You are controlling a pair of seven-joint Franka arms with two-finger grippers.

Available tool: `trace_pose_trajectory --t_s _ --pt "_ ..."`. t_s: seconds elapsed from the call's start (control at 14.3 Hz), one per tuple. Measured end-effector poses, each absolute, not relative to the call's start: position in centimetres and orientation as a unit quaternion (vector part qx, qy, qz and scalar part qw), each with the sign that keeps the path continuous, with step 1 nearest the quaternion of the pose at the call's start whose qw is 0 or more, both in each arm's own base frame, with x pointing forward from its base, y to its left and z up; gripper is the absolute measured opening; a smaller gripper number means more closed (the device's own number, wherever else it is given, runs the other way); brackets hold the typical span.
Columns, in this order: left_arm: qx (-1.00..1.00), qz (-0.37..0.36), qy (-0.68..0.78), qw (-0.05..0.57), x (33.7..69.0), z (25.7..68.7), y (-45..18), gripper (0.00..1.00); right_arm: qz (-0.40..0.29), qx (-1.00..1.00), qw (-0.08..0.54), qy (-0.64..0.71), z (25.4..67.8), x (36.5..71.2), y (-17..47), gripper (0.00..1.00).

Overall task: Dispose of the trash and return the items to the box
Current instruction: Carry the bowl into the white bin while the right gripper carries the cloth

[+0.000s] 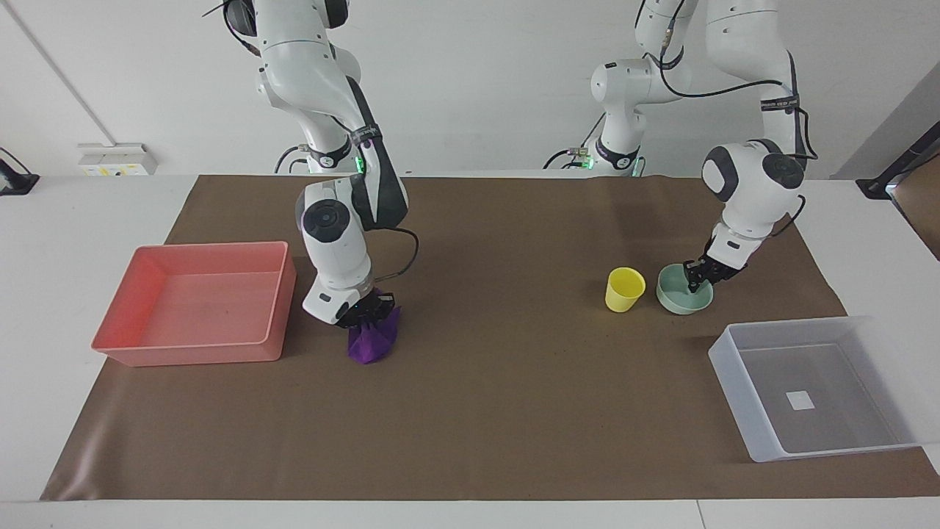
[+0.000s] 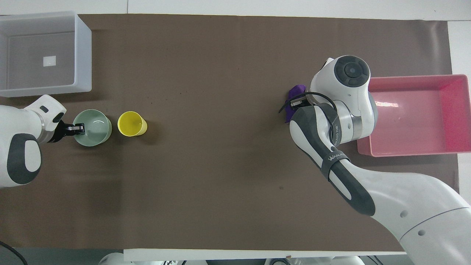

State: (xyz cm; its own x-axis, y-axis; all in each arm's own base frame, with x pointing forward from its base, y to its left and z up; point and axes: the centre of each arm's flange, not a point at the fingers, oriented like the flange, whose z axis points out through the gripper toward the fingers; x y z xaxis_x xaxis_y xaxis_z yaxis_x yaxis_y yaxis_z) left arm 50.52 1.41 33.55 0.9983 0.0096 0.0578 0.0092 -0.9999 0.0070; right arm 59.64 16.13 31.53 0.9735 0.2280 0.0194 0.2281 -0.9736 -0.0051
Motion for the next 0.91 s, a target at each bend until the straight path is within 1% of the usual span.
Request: trace_pose_trajectory --t_s 0.07,0.14,0.21,0.28,0.35,0.42,0.49,0.56,0.7,0.84,0.91 --pt "1.000 0.023 0.005 0.005 51.1 36.3 1.5 0.04 -0.010 -0.994 0.005 -0.113 32.5 59.7 15.9 0.09" --pt "1.000 0.019 0.007 0.007 51.7 39.9 1.5 0.02 -0.006 -0.994 0.006 -0.111 33.9 59.6 15.6 0.09" --pt "1.000 0.018 0.012 0.012 52.4 44.8 1.6 0.02 0.001 -0.994 0.007 -0.106 35.8 59.5 15.0 0.09" --pt "0.999 0.026 0.020 0.019 53.2 49.5 1.6 0.02 0.008 -0.995 0.009 -0.100 38.1 59.2 14.0 0.09" --pt "0.998 0.041 0.034 0.030 54.2 53.4 1.7 0.02 0.016 -0.996 0.012 -0.090 40.6 58.9 12.7 0.09" --pt "0.996 0.059 0.052 0.041 55.6 55.8 2.1 0.02 0.021 -0.997 0.014 -0.079 42.9 58.4 11.1 0.09" --pt "0.994 0.069 0.067 0.048 57.3 56.6 3.1 0.02 0.023 -0.997 0.016 -0.066 45.2 57.9 9.2 0.09" --pt "0.993 0.073 0.079 0.048 59.7 56.1 4.5 0.02 0.021 -0.998 0.017 -0.052 47.2 57.4 7.1 0.09" --pt "0.989 0.082 0.112 0.043 64.9 52.3 7.6 0.02 0.017 -0.999 0.015 -0.047 49.8 56.5 1.9 0.09" --pt "0.983 0.112 0.144 0.038 68.9 46.9 10.1 0.02 0.019 -0.998 0.015 -0.062 49.8 55.9 -4.5 0.09" --pt "0.980 0.118 0.157 0.033 70.1 43.6 10.5 0.02 0.021 -0.998 0.016 -0.064 49.2 55.5 -7.6 0.09"
